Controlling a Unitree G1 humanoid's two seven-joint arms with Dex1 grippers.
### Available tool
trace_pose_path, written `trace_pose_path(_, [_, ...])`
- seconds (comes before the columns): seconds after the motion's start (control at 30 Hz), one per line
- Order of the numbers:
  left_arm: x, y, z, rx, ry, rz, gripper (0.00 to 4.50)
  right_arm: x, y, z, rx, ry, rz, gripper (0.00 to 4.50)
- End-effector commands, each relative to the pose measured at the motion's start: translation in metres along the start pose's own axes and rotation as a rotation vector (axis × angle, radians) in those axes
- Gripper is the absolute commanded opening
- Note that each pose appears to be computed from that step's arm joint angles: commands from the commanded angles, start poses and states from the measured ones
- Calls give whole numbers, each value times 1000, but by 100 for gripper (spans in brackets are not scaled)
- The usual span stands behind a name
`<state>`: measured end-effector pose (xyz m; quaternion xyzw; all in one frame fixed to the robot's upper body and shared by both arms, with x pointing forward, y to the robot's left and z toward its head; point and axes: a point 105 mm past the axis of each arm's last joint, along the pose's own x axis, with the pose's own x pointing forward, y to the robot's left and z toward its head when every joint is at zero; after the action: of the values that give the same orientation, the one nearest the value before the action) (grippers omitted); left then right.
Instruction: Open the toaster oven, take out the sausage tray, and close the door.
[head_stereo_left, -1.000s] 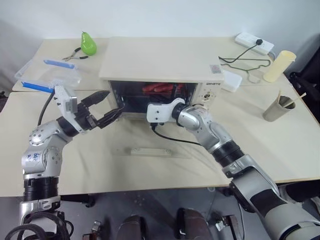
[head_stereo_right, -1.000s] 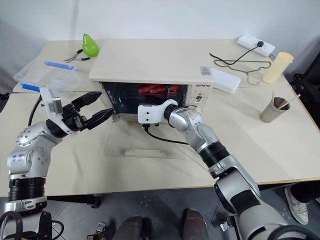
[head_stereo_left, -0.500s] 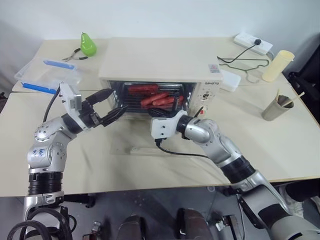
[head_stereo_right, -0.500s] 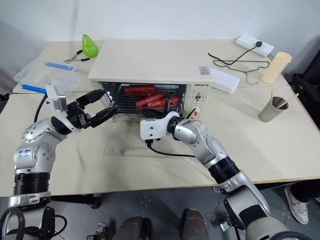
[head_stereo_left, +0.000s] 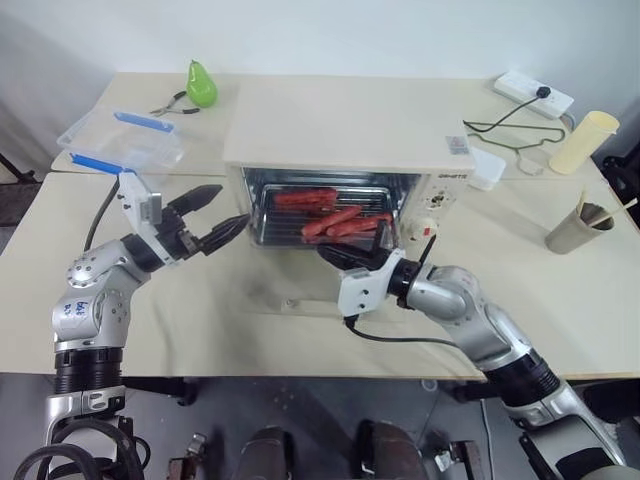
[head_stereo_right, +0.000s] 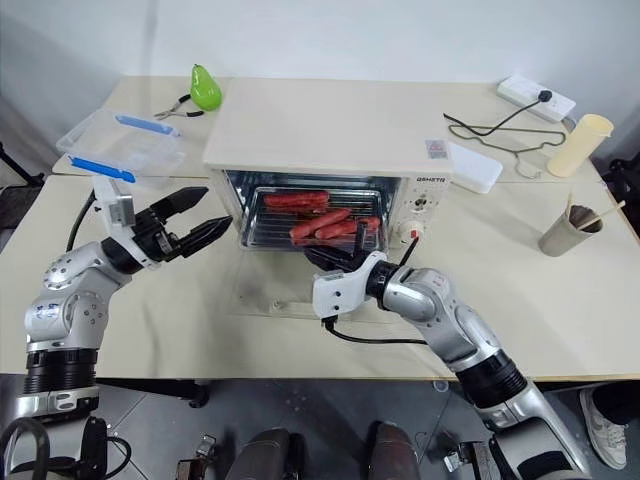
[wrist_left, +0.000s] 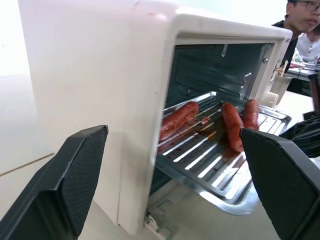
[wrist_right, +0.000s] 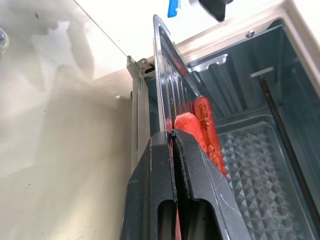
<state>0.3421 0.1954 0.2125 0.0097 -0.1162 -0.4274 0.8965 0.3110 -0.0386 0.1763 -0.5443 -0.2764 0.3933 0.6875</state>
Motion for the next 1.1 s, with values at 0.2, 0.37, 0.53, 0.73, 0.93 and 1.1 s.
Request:
trace_pose_path(0.2, [1, -15, 4, -6, 20, -108, 450, -8, -13, 3, -38, -9, -32, 3])
trace_pose_path(0.37, [-18, -15, 5, -24, 51, -93, 450, -8, -13, 2, -39, -4, -22, 3])
trace_pose_path(0.53, [-29, -38, 7, -97, 87, -183, 450, -8, -12, 1, -32, -2, -16, 3])
trace_pose_path(0.73, [-7, -37, 11, -64, 26, -170, 450, -5, -9, 0, -25, -10, 0, 3])
trace_pose_path(0.93, [4, -24, 8, -38, 15, -139, 450, -11, -6, 1, -33, -21, 21, 3])
trace_pose_path(1.1, [4, -15, 4, -21, 22, -124, 450, -19, -3, 3, -36, -20, 26, 3])
